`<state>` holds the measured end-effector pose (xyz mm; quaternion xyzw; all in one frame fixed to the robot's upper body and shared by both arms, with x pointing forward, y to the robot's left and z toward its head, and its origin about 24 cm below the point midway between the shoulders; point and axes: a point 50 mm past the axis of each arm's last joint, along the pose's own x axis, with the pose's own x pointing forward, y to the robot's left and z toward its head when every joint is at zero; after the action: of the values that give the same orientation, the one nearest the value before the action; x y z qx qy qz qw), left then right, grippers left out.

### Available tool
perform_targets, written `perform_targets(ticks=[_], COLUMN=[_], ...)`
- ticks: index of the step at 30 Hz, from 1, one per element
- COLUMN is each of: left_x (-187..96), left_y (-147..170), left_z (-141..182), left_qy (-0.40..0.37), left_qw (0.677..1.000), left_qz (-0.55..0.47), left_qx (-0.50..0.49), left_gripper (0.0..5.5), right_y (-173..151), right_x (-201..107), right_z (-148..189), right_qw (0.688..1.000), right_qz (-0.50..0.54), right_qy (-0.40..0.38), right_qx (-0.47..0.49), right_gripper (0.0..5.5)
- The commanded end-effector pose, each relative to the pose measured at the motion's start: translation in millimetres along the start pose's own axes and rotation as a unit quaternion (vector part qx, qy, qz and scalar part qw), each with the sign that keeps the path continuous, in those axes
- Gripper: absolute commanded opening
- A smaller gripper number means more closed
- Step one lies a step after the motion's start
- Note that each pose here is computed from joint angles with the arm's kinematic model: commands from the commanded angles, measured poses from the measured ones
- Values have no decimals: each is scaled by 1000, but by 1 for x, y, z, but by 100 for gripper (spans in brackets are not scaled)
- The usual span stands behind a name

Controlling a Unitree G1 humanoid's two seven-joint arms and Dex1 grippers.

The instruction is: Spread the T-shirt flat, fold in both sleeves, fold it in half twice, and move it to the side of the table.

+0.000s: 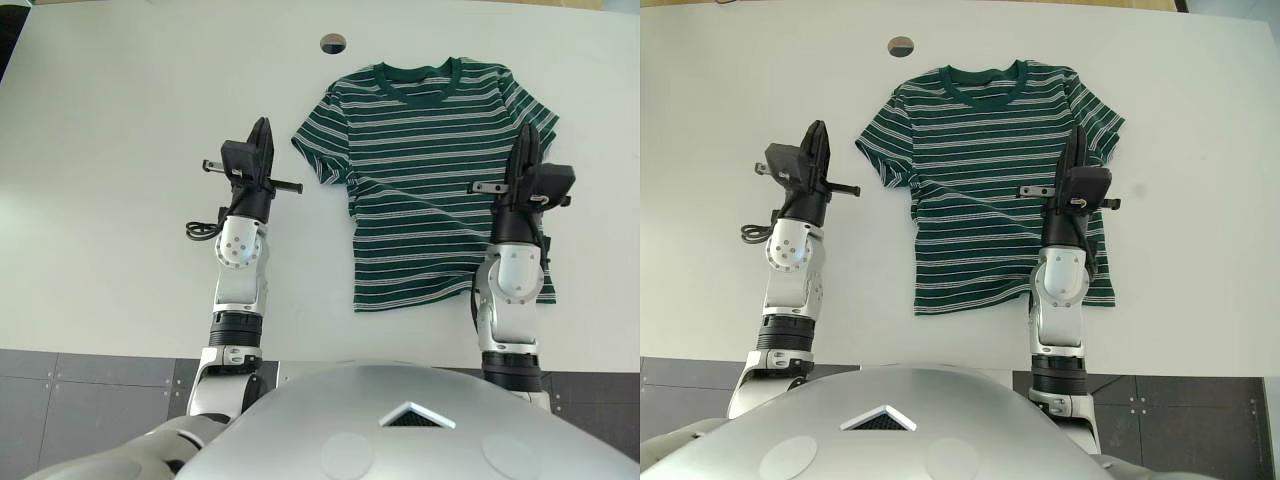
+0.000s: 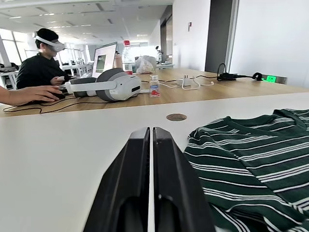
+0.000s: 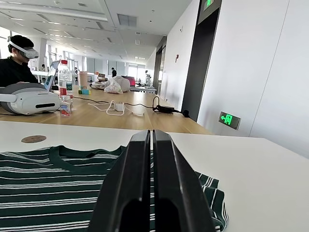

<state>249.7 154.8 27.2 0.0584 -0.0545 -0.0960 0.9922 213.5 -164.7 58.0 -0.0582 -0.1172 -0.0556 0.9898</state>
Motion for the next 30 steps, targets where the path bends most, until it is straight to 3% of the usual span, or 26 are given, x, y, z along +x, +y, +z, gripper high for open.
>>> perform_targets(ticks=[1, 4, 7, 11, 15, 22, 25, 30], left_x=[9, 23, 34, 43, 50, 54, 40, 12], left_y=[-24, -57, -86, -107, -118, -94, -68, -29], left_z=[17, 27, 23, 13, 0, -12, -19, -26], left_qy=[11, 25, 48, 52, 100, 194, 237, 298], left_qw=[987, 949, 919, 883, 879, 832, 814, 796], left_qz=[-144, -264, -319, -335, -332, -330, -351, -390], left_qx=[72, 170, 228, 325, 327, 402, 398, 356], left_gripper=[15, 15, 15, 15, 15, 15, 15, 15], right_y=[-2, -4, -4, -4, -6, -21, -30, -39], right_x=[-2, -4, -3, -3, -3, 4, 11, 16], right_z=[3, 5, 7, 9, 10, 34, 60, 71], right_qw=[1000, 1000, 1000, 1000, 1000, 997, 990, 987], right_qz=[-11, -22, -22, -27, -28, -53, -67, -82], right_qy=[2, 3, 0, -5, -4, -63, -120, -137], right_qx=[3, 7, 9, 11, 10, -5, -20, -28], right_gripper=[10, 10, 10, 10, 10, 10, 10, 10])
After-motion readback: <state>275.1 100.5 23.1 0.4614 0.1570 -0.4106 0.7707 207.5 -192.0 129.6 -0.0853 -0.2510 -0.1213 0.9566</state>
